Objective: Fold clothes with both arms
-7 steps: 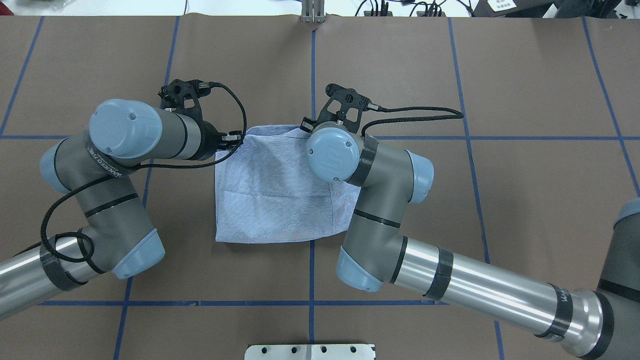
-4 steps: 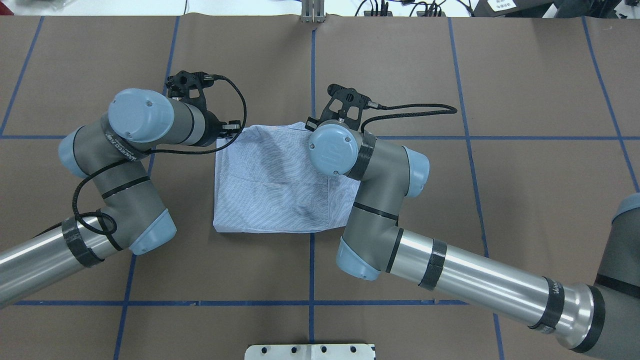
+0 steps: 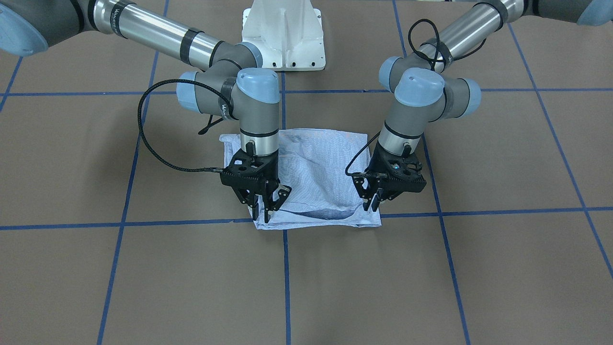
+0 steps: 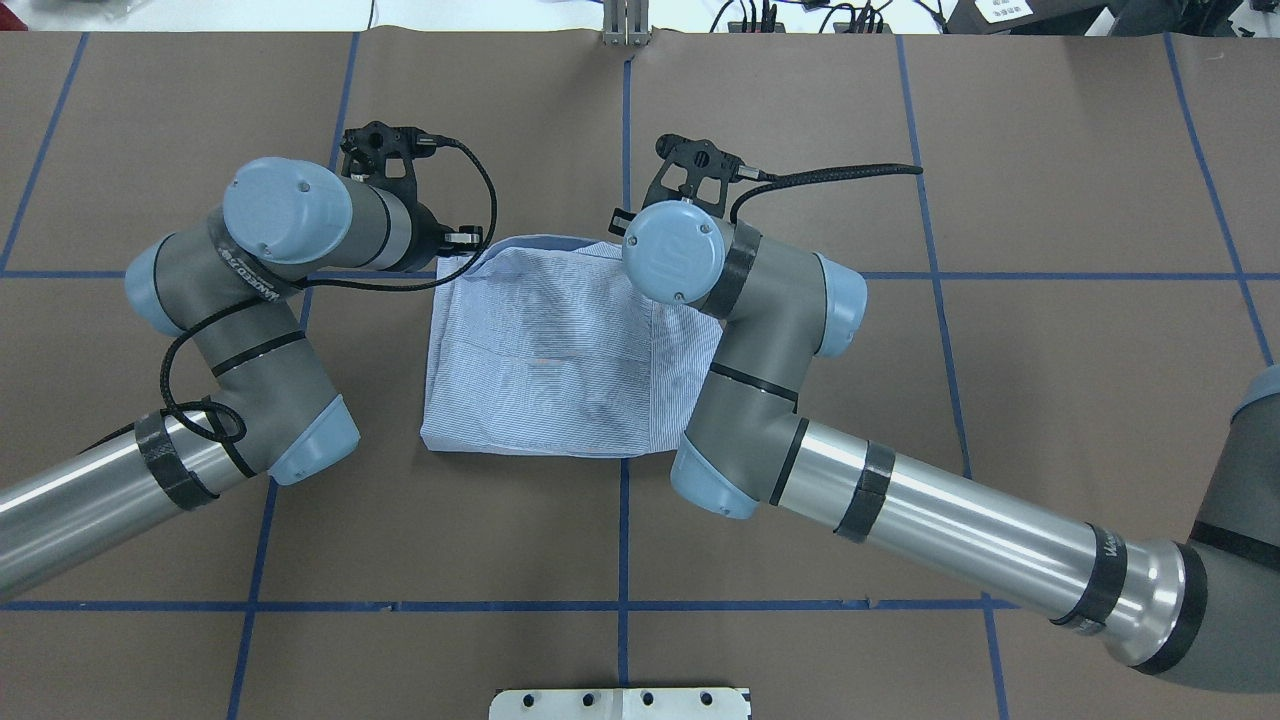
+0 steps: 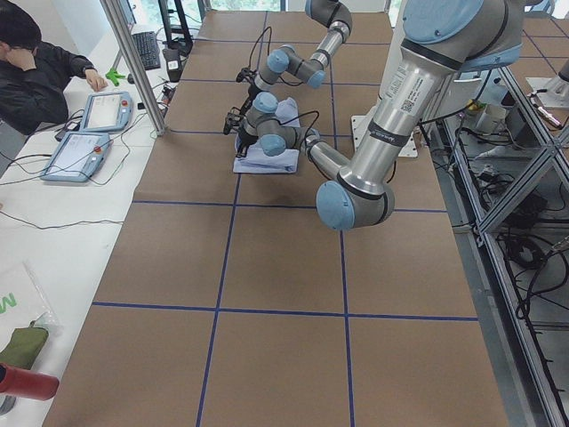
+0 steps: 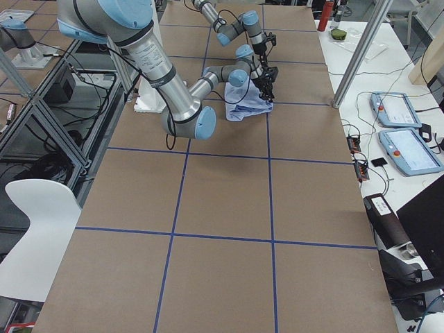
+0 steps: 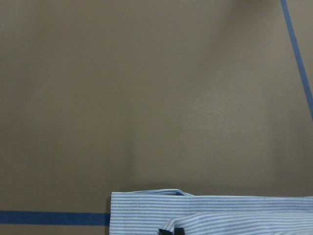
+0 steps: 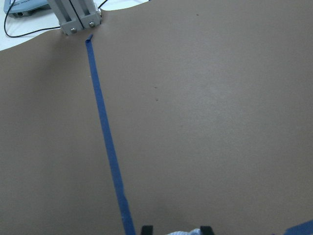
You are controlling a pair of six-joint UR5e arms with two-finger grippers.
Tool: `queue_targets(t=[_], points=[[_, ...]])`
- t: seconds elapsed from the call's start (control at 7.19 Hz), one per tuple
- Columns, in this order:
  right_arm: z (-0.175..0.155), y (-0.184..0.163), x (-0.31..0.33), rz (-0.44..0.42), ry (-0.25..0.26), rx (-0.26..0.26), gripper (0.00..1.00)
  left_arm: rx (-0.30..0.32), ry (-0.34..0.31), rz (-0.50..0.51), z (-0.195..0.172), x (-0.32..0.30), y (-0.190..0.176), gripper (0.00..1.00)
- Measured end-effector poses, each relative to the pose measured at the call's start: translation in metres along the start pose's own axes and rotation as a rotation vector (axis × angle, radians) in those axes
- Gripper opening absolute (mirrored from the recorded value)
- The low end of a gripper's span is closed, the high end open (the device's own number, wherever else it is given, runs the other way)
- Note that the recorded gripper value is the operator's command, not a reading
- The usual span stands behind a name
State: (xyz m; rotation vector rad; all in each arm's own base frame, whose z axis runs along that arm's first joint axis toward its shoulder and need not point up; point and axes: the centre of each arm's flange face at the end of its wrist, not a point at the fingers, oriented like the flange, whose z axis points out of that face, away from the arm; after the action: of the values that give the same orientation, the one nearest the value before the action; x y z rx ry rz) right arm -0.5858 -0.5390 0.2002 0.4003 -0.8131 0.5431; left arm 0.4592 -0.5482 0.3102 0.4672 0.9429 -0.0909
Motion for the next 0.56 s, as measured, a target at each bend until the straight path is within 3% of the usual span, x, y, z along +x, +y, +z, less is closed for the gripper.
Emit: queue_targets(t=[0.28,0.56], points=[[-0.030,-0.009,-0.033,-0.001,-0.037,-0.082,1.00,-0.037,0.033,0.139,-0.021,-0.037,-0.034,1.00],[-0.046,0.038,-0.058,-0.049,-0.050,-0.133,1.00,-0.047,0.032,0.225,-0.036,-0.077,-0.054,1.00]])
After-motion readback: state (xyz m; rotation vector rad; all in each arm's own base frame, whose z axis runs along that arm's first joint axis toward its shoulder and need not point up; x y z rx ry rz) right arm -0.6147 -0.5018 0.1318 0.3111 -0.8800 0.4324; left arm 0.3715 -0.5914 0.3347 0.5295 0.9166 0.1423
